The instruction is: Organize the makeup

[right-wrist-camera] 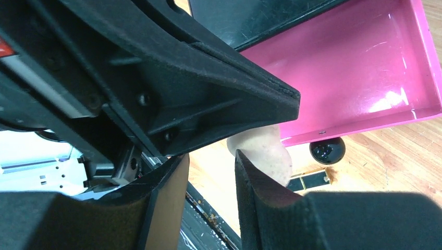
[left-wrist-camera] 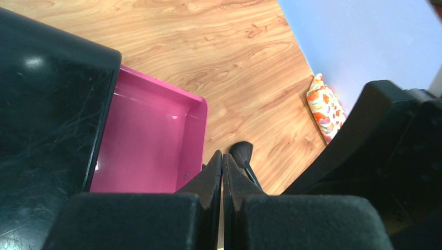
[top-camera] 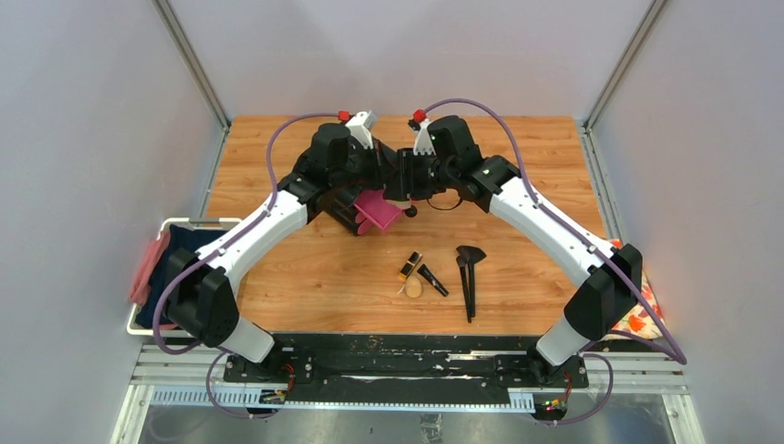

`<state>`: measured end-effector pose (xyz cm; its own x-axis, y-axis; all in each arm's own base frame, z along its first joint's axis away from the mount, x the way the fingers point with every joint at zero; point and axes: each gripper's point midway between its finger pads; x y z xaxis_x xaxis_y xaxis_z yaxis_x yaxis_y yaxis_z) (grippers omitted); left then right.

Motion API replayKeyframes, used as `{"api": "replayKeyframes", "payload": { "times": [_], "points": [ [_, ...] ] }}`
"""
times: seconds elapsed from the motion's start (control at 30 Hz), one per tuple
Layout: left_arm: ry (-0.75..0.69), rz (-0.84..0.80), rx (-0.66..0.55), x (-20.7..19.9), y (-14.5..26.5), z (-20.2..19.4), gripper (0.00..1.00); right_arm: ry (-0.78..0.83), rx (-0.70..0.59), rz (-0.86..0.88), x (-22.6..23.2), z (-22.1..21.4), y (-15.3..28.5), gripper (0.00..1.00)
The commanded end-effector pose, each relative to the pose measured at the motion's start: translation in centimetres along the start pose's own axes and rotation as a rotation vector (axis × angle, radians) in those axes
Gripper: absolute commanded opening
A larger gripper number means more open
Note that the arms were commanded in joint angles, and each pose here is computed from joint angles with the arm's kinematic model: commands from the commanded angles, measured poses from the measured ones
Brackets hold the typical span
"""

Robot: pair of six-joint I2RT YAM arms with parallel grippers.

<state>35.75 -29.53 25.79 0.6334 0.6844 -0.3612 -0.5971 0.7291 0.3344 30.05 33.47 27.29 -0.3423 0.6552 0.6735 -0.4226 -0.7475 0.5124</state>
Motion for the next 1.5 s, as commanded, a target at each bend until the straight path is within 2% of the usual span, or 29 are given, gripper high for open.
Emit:
{"api": "replayKeyframes", "payload": {
  "times": [0.0,0.47,0.63,0.77,0.97,1.17,1.47],
  "points": [
    [-0.019,-0.075,-0.043,-2.2,1.3,1.6,0.00,0.016,-0.007,0.012,0.5,0.8,-0.9,0.41],
    [0.017,-0.113,0.002,-2.4,1.8,-1.7,0.00,0.019,-0.075,0.015,0.8,4.6,-1.3,0.41],
    [-0.009,-0.038,0.002,-1.3,2.1,-1.1,0.00,0.022,-0.065,-0.016,0.3,4.2,-0.6,0.41],
    [-0.063,0.103,0.027,0.7,2.9,0.1,0.00,0.015,-0.003,-0.073,-1.7,1.4,-0.1,0.41],
    [-0.109,0.220,-0.007,1.8,4.5,2.8,0.00,0.029,0.074,-0.164,-5.0,-4.9,1.2,0.41],
    [-0.113,0.246,-0.009,2.2,4.8,3.0,0.00,-0.002,0.152,-0.247,-8.4,-10.9,2.3,0.42],
    [-0.105,0.250,0.002,2.4,4.6,2.6,0.00,-0.024,0.301,-0.302,-10.3,-16.5,-0.1,0.42]
  ]
}}
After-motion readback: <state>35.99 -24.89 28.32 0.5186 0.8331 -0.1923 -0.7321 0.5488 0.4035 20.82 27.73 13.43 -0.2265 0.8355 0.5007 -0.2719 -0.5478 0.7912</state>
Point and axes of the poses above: each gripper's point midway between its finger pads, its own y axis back along the fingers, its own x axis along the line the jaws close on, z = x × y, and after that the axes turned 13 degrees about -y, right-handed
